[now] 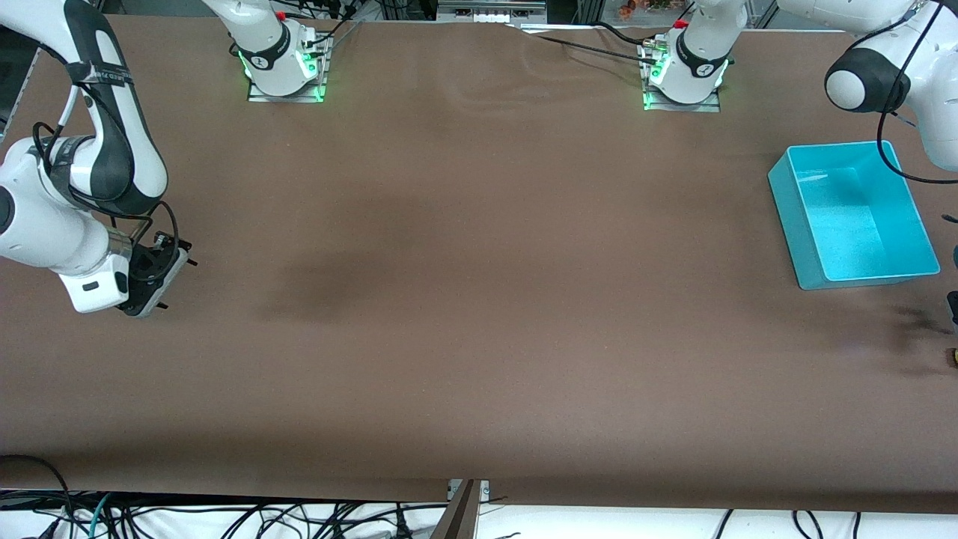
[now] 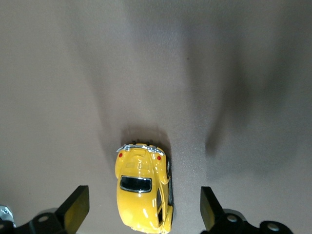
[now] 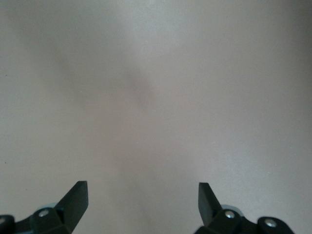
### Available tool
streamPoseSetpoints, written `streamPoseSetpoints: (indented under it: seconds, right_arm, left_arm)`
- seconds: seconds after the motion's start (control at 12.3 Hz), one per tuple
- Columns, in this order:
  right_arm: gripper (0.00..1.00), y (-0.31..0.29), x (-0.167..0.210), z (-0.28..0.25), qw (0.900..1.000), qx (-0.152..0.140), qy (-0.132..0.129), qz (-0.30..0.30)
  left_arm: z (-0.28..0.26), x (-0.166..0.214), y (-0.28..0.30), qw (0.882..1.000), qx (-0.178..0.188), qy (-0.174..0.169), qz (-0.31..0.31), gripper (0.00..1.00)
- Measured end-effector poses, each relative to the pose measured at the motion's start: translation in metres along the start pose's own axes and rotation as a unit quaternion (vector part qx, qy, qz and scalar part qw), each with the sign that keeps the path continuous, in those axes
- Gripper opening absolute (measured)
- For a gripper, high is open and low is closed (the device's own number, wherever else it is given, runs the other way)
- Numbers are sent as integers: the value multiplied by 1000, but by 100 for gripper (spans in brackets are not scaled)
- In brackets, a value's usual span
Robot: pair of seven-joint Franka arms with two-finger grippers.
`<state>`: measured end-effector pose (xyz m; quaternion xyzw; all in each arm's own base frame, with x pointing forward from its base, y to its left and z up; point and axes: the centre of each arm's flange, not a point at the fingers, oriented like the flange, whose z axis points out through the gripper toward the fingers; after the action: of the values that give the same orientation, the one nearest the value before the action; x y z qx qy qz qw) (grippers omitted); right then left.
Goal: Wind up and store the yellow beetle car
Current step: 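Lower the left gripper onto the yellow car at the table edge, then close the left gripper on the car and lift it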
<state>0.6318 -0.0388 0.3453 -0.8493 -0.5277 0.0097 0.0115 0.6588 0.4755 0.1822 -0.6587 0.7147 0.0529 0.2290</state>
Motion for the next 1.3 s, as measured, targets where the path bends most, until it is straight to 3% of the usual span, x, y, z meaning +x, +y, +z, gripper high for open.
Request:
streamPoseSetpoints:
  seconds: [0.82,0.98,1.06,1.22,1.3]
  right_arm:
    - [100,0,0,1,1000,1,0,0]
    - [100,0,0,1,1000,1,0,0]
    - [100,0,0,1,1000,1,0,0]
    - [100,0,0,1,1000,1,0,0]
    - [100,0,0,1,1000,1,0,0]
  left_arm:
    - [10,-10,15,999,-6,-4,-36,100]
    - [10,-10,15,999,-6,-4,-38,94]
    - [10,-10,15,999,-6,-4,-44,84]
    - [12,-9,15,999,-6,-3,-54,81]
    - [12,-9,16,998,-7,-3,-55,72]
